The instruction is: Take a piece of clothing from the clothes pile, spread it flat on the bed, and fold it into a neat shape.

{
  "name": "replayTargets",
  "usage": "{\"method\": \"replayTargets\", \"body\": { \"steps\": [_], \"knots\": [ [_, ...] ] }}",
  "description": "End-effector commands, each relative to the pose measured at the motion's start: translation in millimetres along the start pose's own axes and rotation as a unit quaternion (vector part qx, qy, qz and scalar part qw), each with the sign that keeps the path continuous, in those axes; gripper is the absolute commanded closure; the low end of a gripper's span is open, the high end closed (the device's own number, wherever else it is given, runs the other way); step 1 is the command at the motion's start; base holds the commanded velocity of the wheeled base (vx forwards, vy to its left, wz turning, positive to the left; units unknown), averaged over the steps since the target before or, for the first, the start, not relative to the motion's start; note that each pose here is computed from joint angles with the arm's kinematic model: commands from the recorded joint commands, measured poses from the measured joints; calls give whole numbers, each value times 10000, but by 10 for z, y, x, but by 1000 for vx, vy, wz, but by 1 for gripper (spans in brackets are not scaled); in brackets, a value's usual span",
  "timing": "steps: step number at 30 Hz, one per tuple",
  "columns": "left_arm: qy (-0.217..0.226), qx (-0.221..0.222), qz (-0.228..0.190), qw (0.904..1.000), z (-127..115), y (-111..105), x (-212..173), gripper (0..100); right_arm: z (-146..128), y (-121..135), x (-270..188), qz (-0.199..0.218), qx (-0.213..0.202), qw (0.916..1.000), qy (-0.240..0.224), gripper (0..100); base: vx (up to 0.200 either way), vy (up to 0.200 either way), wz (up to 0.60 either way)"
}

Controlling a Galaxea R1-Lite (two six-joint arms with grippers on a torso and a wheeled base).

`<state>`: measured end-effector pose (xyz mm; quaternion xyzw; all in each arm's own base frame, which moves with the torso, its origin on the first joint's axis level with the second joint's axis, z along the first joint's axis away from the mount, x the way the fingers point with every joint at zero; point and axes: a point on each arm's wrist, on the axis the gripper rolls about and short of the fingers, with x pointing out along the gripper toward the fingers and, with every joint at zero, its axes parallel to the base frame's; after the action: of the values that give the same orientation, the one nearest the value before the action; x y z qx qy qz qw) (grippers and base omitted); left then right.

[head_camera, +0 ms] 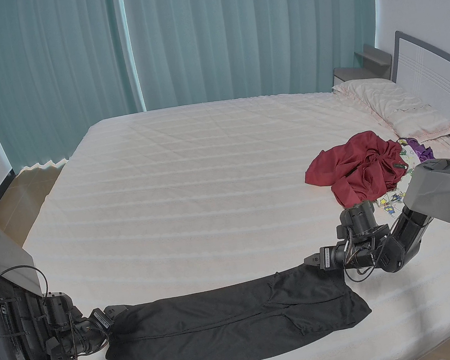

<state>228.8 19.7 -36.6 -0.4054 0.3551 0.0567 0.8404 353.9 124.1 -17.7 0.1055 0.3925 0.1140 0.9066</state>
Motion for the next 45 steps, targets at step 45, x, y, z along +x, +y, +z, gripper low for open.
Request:
{"method": "replayTargets", "body": {
  "steps": [45],
  "knots": [
    [-690, 645, 873, 9917, -110, -28, 372, 0, -401, -160, -384, 62, 1804, 9828, -383, 0, -27, 0, 0]
  ]
}}
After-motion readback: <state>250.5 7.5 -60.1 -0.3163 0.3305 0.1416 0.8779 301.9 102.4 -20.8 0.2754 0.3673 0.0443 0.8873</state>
